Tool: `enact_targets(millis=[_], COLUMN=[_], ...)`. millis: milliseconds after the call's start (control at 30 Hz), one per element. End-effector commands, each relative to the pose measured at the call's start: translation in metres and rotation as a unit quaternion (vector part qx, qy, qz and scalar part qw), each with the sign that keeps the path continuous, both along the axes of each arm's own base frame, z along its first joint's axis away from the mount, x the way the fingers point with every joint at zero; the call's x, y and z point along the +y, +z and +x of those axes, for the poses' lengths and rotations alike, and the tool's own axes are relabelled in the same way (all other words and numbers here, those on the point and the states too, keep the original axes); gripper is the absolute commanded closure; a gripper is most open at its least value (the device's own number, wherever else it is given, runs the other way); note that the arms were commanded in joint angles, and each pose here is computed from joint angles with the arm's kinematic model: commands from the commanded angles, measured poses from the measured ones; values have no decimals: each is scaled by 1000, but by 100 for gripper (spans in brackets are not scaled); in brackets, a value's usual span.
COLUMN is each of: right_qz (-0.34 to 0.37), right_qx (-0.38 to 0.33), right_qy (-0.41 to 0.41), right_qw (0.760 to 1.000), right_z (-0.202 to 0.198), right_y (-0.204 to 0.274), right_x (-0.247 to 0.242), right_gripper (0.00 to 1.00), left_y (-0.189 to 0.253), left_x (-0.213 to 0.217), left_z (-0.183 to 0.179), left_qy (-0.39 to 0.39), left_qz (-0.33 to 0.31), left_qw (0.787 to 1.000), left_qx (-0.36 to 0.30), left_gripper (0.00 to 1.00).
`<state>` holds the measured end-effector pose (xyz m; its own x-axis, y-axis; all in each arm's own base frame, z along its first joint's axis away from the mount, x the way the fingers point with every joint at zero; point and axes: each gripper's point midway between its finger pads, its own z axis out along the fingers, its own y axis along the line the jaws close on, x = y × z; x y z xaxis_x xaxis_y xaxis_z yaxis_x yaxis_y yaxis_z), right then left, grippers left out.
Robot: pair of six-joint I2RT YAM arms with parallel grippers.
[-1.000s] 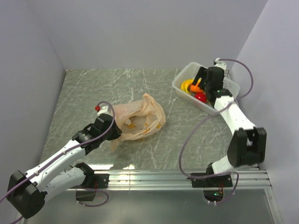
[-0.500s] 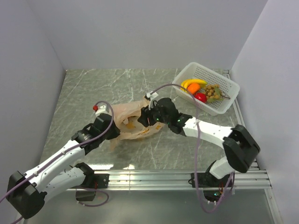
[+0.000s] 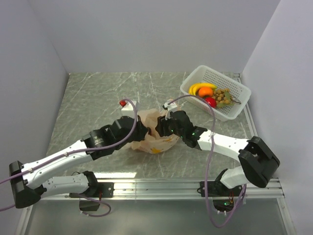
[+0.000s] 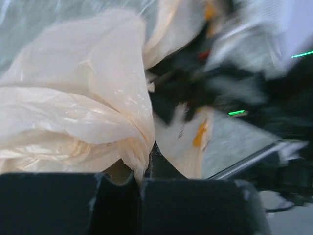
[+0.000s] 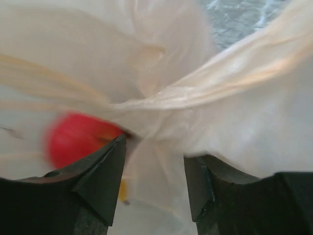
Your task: Untie the knot of the plastic bag and take out the fruit
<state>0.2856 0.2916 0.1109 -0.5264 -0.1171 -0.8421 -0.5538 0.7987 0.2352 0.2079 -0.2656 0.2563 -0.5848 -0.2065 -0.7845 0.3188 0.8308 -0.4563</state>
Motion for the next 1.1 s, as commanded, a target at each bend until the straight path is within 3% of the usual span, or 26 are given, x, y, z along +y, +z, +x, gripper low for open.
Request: enact_targets(millis=[0,133,400,633,833,1067], right_qz=[4,1,-3,-9,-28,-69], right_qx=[-30,-33,-38,-33,-22,-42], right_qy=[-25,-2,82,118,112,121], right_qw=[999,999,996,992,993,989], right_z=[5,-4,-31,-41,-35,-20], right_y=[16,18,27,29,13,-13], right_x=[-12,-13,18,52,80,92], right_gripper=[41,37,27,26,12,5], left_y=[-59,-96,-163,-176,-171,-163], left_x=[23,46,70,72,72,77], left_z=[-4,-9,-28,-27,-18,-12], left_qy=[51,99,125,130,150,170], left_qz=[47,50,66,81,61,17], left_qw=[996,989,973,969,970,970], left_qx=[56,103,182,191,183,175], left_gripper=[99,99,99,99,99,99])
